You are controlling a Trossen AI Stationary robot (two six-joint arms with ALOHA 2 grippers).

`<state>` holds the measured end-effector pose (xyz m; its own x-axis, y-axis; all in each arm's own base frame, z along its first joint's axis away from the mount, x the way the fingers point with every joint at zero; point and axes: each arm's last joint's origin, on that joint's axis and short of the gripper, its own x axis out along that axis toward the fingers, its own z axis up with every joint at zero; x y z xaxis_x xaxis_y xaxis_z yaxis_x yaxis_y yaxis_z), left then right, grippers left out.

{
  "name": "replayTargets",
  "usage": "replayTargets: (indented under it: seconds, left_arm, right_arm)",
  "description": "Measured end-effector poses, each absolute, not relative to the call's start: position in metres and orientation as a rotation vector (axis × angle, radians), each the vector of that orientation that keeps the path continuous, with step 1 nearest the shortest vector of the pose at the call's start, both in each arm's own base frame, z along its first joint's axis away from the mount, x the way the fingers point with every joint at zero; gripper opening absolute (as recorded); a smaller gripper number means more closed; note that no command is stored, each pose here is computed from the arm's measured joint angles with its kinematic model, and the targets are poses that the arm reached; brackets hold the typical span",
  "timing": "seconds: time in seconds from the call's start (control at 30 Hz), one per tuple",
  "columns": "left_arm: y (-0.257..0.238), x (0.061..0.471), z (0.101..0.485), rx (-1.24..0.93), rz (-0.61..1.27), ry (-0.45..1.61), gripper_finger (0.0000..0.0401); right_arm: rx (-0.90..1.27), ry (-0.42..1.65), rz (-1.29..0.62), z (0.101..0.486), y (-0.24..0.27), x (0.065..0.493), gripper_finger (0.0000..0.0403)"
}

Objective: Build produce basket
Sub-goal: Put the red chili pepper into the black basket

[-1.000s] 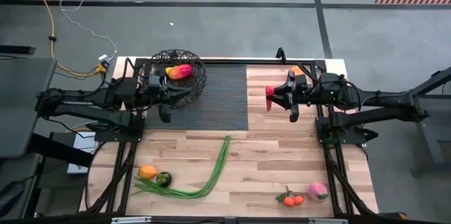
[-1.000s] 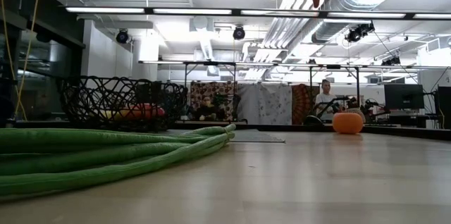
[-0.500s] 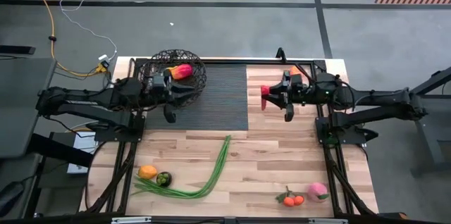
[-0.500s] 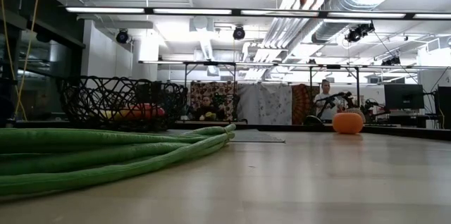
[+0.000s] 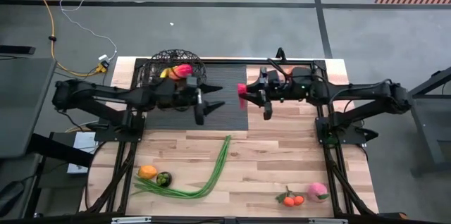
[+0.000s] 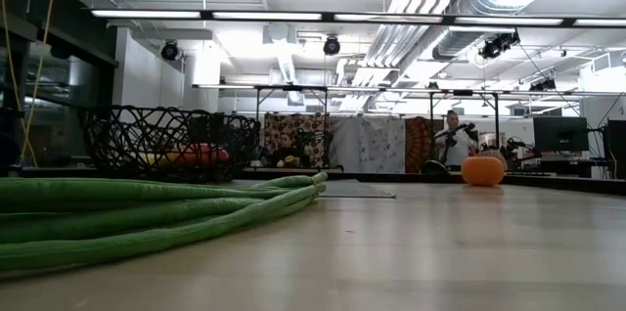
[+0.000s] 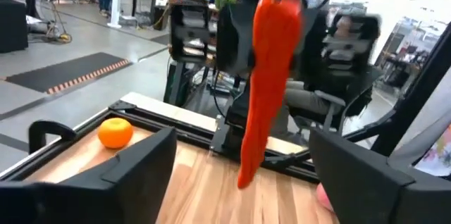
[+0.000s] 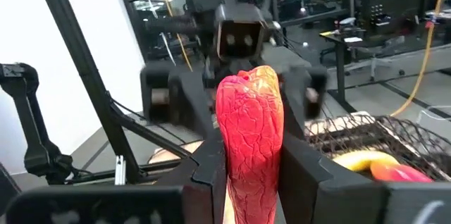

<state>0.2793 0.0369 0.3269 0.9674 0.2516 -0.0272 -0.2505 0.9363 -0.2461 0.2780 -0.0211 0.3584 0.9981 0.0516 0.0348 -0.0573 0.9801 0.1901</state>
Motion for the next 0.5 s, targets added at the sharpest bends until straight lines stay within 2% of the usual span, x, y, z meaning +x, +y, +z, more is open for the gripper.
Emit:
replayTargets:
  seconds: [0.2,0.5]
  left_arm:
    - [0.04,0.306,0.322,-0.242,0.246,0.029,0.0327]
    - [0.04,0.318,0.327,-0.21,0.215,-0.045,0.0315]
  right_arm:
    - [0.168,-0.037,0.119,0.37,-0.019,0.299,0.0085]
    - [0.169,-0.024,0.137,0.367,-0.019,0.31,0.0085]
